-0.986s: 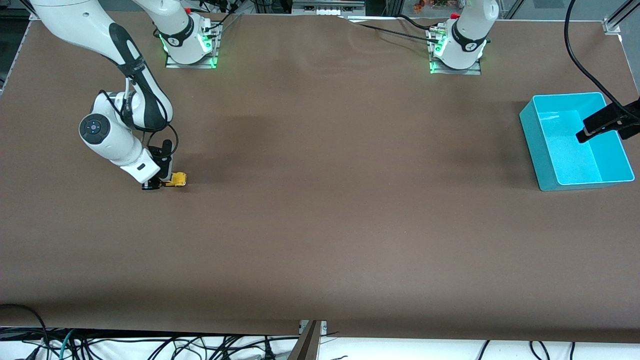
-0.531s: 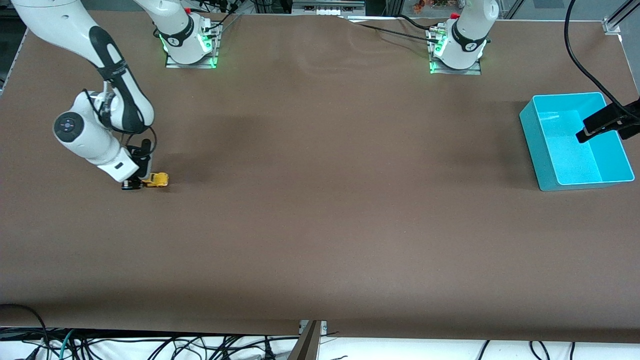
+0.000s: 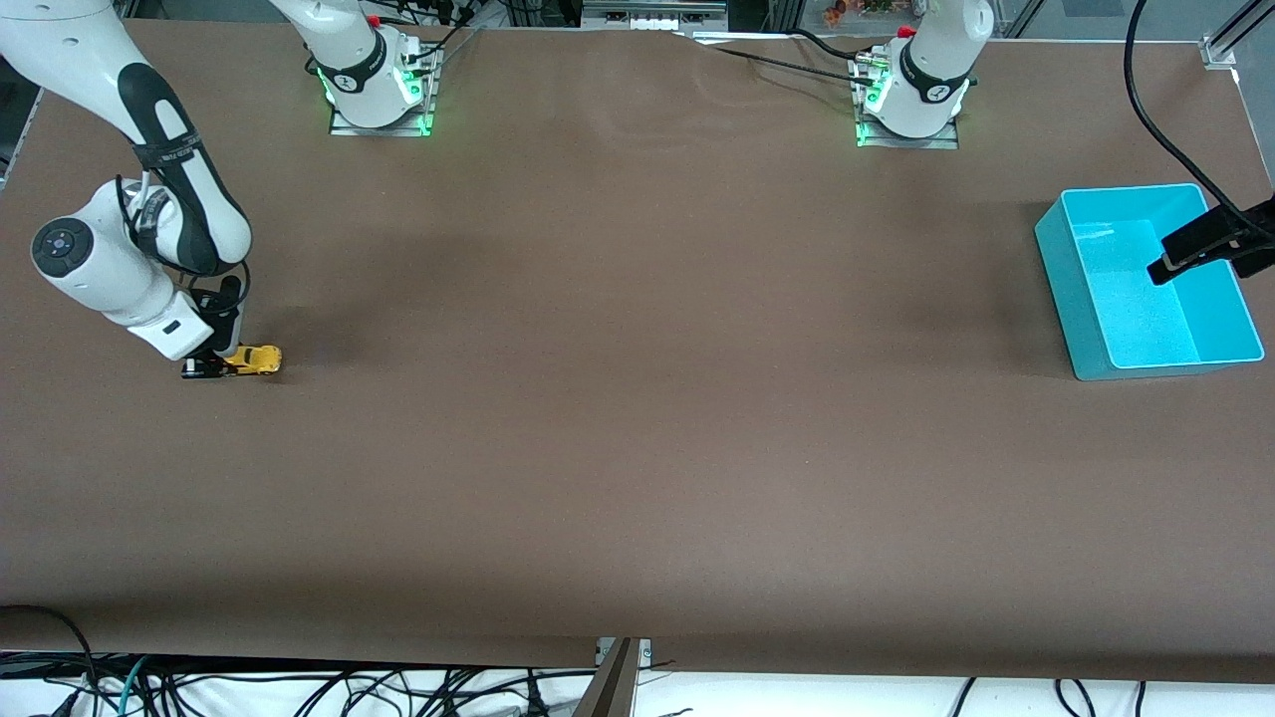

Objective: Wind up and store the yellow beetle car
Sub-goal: 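Release the car from the right gripper so it drives toward the box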

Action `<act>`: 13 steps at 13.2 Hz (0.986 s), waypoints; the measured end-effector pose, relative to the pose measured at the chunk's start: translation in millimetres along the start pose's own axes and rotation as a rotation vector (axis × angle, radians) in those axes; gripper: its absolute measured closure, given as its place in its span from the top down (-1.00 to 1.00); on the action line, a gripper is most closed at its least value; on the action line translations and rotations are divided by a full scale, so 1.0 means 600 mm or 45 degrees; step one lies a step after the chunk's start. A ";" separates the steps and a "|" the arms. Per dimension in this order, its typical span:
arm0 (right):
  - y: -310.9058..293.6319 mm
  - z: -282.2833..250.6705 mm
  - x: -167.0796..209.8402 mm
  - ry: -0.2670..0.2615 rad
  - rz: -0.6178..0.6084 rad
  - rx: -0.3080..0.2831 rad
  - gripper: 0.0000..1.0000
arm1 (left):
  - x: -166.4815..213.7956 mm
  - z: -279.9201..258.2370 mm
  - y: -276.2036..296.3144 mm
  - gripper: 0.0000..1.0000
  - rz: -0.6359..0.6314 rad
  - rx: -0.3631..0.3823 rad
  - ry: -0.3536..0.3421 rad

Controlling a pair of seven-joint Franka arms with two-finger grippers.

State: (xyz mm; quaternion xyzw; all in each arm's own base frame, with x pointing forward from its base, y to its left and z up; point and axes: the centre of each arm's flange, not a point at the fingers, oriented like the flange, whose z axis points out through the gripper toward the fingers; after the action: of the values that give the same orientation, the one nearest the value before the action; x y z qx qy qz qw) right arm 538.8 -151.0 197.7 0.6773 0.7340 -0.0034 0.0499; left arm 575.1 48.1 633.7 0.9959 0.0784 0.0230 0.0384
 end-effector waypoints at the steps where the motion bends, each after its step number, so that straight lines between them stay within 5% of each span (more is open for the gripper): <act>1: 0.000 0.000 0.000 0.000 -0.003 0.000 -0.15 | 0.000 0.000 0.000 1.00 0.000 0.000 0.000; 5: 0.001 0.007 0.004 0.005 -0.010 0.007 -0.05 | 0.000 -0.001 0.000 1.00 -0.001 0.000 0.001; 10: 0.044 0.035 0.034 0.035 -0.058 0.029 0.99 | 0.000 -0.001 -0.001 1.00 -0.001 0.000 0.001; 13: 0.056 0.027 0.036 0.036 -0.065 0.019 1.00 | 0.000 -0.002 -0.001 1.00 -0.002 0.000 0.002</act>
State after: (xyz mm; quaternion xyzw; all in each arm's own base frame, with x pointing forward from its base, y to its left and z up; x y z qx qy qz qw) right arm 571.7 -127.7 182.2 0.6587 0.7516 -0.0005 0.0344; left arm 575.1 48.9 634.6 0.9958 0.0791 0.0239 0.0384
